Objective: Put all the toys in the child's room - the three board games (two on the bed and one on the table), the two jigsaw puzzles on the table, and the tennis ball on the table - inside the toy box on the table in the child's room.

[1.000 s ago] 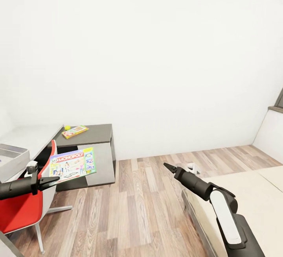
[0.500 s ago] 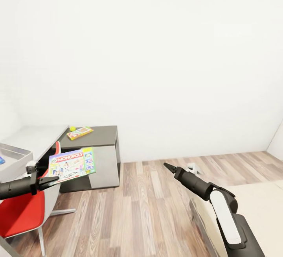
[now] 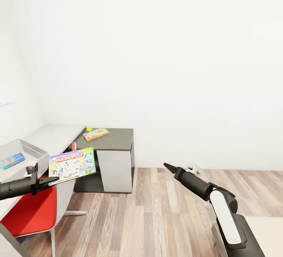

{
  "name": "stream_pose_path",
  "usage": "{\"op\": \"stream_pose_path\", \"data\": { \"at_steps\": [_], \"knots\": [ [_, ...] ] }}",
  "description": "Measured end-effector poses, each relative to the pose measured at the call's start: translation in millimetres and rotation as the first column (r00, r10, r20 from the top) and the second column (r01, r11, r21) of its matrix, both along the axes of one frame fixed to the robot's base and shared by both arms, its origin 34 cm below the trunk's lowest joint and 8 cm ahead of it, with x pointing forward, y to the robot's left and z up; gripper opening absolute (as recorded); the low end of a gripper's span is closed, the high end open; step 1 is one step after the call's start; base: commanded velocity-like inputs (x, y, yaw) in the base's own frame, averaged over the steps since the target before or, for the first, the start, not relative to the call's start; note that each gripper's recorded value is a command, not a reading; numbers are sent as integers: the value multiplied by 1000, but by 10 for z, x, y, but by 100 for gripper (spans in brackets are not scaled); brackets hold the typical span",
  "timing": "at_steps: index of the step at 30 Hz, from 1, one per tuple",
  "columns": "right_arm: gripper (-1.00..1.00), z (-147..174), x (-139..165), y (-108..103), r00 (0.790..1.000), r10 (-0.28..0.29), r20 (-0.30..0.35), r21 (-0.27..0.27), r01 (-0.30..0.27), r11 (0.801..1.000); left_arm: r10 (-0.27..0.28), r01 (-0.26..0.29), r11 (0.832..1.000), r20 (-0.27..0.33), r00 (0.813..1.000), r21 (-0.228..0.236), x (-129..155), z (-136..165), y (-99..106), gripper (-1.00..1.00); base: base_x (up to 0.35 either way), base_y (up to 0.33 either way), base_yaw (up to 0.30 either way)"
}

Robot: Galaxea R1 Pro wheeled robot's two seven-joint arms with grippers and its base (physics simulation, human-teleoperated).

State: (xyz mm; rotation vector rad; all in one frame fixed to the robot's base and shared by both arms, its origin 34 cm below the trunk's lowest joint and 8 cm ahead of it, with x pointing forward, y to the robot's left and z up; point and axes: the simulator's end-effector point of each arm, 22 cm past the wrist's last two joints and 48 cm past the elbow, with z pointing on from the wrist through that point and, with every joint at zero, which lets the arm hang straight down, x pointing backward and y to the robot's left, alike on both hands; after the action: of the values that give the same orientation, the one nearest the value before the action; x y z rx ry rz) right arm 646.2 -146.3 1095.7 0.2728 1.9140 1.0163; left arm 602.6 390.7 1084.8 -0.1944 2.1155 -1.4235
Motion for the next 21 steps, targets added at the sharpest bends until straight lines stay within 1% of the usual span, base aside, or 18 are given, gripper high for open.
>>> {"op": "stream_pose_path", "data": {
  "at_steps": [11,14,21],
  "knots": [
    [100,-1,0,1,1000,0,0,1,0,1000,0,0,1000,0,1000,0,0,-1,0,-100,334,0,281],
    [100,3,-1,0,1000,1,1,1,-1,1000,0,0,1000,0,1000,0,1,-1,-1,-100,334,0,90],
    [100,34,-2,-2,1000,3,9,3,-3,1000,0,0,1000,-1,1000,0,0,-3,1,-100,334,0,12]
  ]
}}
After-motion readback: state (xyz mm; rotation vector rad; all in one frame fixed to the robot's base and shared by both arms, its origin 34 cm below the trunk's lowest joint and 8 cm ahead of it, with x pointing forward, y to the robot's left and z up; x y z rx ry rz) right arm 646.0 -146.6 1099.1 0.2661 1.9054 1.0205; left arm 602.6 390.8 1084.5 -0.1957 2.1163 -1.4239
